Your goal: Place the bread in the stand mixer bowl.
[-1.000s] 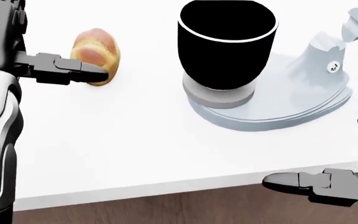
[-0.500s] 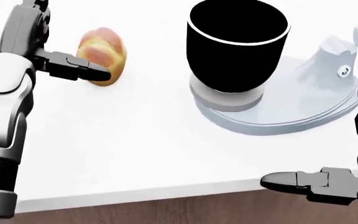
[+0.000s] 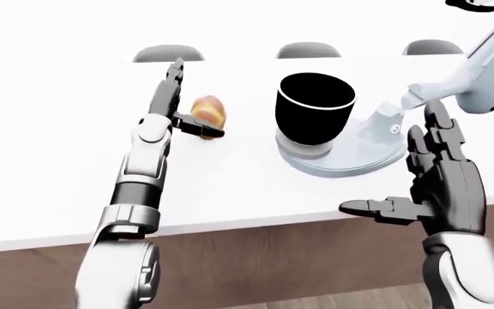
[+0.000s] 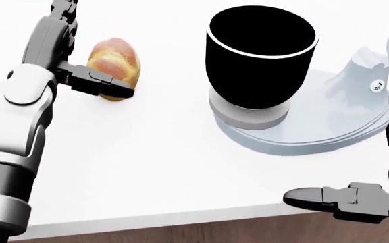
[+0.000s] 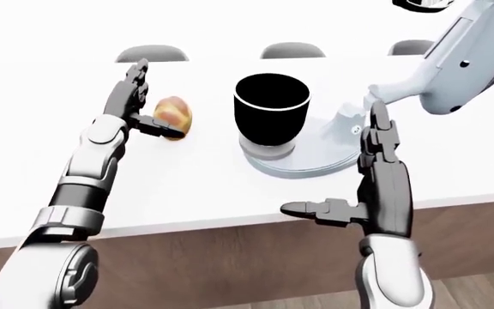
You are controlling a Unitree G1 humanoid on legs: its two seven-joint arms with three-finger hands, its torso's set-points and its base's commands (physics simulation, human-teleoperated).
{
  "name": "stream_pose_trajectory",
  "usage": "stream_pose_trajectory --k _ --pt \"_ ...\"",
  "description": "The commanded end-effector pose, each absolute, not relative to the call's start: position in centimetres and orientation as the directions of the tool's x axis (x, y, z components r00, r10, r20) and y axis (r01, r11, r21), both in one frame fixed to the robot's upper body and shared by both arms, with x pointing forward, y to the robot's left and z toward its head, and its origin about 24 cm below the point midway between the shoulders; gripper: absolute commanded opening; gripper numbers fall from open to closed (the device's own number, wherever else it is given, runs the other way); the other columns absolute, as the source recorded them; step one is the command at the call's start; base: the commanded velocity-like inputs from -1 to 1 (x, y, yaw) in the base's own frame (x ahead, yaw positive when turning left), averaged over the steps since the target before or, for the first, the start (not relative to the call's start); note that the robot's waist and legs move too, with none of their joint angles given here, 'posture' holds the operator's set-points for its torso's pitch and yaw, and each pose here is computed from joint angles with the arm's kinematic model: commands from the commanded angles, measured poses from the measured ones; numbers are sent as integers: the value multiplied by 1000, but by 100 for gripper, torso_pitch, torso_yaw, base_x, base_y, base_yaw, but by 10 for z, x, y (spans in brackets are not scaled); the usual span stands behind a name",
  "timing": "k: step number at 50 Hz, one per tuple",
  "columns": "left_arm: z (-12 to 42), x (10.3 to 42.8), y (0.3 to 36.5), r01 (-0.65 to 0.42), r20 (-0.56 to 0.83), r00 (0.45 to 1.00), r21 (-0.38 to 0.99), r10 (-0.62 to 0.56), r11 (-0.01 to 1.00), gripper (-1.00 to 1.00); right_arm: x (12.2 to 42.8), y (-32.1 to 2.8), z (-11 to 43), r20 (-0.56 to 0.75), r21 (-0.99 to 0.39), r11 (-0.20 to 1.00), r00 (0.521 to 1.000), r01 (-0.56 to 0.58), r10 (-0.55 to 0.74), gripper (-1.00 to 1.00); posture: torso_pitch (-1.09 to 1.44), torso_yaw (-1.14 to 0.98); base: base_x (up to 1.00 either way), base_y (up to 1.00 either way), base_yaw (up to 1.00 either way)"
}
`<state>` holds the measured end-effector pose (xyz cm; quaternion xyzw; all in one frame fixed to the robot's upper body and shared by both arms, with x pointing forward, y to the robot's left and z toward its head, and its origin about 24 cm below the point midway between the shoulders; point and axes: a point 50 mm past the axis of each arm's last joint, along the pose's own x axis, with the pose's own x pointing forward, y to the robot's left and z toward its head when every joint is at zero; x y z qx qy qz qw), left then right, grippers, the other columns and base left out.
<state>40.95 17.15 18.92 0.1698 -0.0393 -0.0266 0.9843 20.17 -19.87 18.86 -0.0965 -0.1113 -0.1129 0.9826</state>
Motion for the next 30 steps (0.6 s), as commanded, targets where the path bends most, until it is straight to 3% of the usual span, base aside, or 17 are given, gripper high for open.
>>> stream_pose_trajectory --k 1,17,29,30 --pt "217 408 166 25 176 980 342 -90 939 100 198 -197 200 314 -167 953 930 254 -193 100 0 0 0 0 0" --pt "208 418 159 69 124 985 346 -119 936 100 200 -199 198 318 -167 953 929 254 -192 100 0 0 0 0 0" --pt "177 422 165 94 10 994 388 -106 917 100 198 -196 200 324 -167 954 928 250 -187 100 0 0 0 0 0" --pt "175 422 164 109 -6 993 385 -116 916 76 198 -196 200 323 -167 954 928 250 -186 100 0 0 0 0 0"
